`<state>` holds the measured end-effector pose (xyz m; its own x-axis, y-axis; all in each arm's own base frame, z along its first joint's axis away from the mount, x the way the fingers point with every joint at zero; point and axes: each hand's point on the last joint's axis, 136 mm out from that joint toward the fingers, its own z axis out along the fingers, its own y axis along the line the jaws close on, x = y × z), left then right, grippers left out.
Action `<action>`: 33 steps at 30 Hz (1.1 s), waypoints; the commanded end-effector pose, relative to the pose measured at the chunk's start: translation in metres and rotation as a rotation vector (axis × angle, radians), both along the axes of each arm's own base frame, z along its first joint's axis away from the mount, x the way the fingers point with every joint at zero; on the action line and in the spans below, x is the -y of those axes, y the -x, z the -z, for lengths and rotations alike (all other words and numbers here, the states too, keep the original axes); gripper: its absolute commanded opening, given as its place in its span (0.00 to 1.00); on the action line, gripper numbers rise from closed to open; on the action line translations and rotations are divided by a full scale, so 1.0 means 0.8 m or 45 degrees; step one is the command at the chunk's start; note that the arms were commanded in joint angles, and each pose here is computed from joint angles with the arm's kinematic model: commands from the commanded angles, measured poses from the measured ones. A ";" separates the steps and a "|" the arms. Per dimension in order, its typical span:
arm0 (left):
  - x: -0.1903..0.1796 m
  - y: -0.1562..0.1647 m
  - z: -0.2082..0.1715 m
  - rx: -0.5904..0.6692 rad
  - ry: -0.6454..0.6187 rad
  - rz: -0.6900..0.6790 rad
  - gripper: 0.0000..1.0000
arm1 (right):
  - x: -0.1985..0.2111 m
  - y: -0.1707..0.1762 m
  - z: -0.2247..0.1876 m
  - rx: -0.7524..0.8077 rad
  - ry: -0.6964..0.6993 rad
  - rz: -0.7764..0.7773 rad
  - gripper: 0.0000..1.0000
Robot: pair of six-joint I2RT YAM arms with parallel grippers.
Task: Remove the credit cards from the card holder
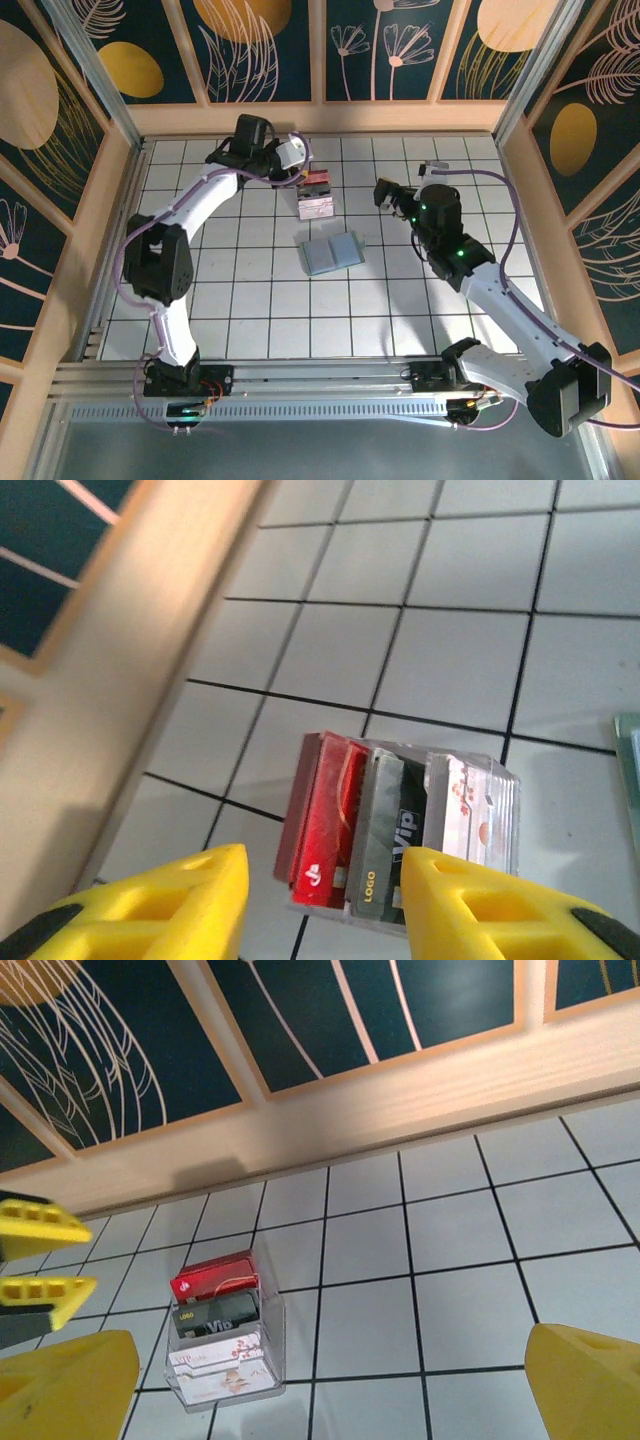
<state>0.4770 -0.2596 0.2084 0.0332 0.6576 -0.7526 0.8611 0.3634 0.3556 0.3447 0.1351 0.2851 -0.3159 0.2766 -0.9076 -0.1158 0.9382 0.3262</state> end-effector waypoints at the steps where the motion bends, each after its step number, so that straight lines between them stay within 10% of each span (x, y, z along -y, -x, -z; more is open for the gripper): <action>1: -0.015 -0.004 -0.050 0.123 0.156 -0.155 0.58 | 0.012 0.003 -0.034 0.108 -0.075 0.050 0.99; 8: -0.054 0.041 -0.085 0.169 0.327 -0.370 0.99 | 0.010 0.000 -0.034 0.072 -0.049 0.046 0.99; 21: -0.142 0.105 -0.123 0.238 0.798 -0.849 0.99 | -0.053 -0.027 0.061 -0.196 0.133 -0.066 0.98; 33: -0.247 0.144 -0.086 0.217 1.179 -1.443 0.99 | -0.183 0.002 0.168 -0.491 0.422 -0.342 0.70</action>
<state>0.3658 -0.0932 0.2732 -0.1055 -0.1615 -0.9812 0.0988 0.9801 -0.1719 0.3531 0.2681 0.1640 -0.6268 -0.0746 -0.7756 -0.2757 0.9522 0.1312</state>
